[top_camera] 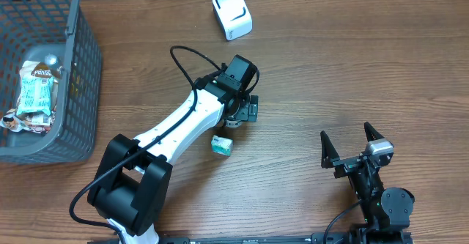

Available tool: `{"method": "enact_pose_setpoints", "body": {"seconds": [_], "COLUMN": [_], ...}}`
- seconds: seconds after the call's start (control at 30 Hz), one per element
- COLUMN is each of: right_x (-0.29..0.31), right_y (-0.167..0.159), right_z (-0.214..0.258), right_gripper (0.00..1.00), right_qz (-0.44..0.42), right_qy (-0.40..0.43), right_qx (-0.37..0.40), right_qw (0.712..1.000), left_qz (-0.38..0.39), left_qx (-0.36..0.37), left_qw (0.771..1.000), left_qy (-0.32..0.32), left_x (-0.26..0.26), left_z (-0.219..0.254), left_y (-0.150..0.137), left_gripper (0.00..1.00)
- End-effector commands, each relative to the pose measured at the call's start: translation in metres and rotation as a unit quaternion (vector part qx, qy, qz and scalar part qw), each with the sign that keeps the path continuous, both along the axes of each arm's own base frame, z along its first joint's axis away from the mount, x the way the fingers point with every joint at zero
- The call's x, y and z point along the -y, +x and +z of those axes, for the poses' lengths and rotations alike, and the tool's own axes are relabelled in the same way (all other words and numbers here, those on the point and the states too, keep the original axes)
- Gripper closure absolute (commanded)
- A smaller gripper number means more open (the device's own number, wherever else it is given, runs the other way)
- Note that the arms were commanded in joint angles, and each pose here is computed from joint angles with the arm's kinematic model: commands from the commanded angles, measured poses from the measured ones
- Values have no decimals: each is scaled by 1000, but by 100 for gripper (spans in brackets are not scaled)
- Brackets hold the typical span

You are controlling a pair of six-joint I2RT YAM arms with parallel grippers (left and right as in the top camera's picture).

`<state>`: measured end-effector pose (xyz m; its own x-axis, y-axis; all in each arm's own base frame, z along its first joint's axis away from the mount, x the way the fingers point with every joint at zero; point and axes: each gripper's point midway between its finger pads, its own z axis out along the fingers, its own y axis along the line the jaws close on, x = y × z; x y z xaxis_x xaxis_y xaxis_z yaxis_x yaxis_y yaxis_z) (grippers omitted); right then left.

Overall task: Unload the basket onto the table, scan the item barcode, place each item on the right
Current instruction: 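Lower the green-capped jar onto the table with the left gripper and release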

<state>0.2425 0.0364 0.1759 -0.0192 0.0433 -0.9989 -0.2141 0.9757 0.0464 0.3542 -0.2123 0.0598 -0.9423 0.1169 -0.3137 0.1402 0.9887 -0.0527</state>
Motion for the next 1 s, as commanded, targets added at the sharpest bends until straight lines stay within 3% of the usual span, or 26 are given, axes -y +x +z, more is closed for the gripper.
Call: {"method": "enact_pose_setpoints", "body": {"seconds": [0.0,0.23,0.37,0.6,0.73,0.87,0.97], "right_x": [1,1,1,1,1,1,1], "right_y": [0,0,0,0,0,0,0], "right_z": [-2,-2,-2,-2,-2,-2,-2], "right_gripper": [0,0,0,0,0,0,0], "right_qz": [-2,-2,-2,-2,-2,-2,-2], "right_qy": [-1,-1,-1,-1,-1,-1,-1], "right_qx": [2,3,2,2,3,2,3], "right_qw": [1000,1000,1000,1000,1000,1000,1000], "left_qz": [-81,-115,-119,2,64,68,68], "left_qx": [27,32,26,-11,-23,-21,-22], "left_qw": [996,992,992,1000,997,996,996], "left_qy": [29,38,25,-28,-44,-48,-47], "left_x": [-1,1,6,9,8,10,10], "left_z": [11,11,10,8,7,7,8], "left_y": [6,6,4,-5,-8,-7,-7], "left_gripper": [14,33,53,57,53,38,21]}}
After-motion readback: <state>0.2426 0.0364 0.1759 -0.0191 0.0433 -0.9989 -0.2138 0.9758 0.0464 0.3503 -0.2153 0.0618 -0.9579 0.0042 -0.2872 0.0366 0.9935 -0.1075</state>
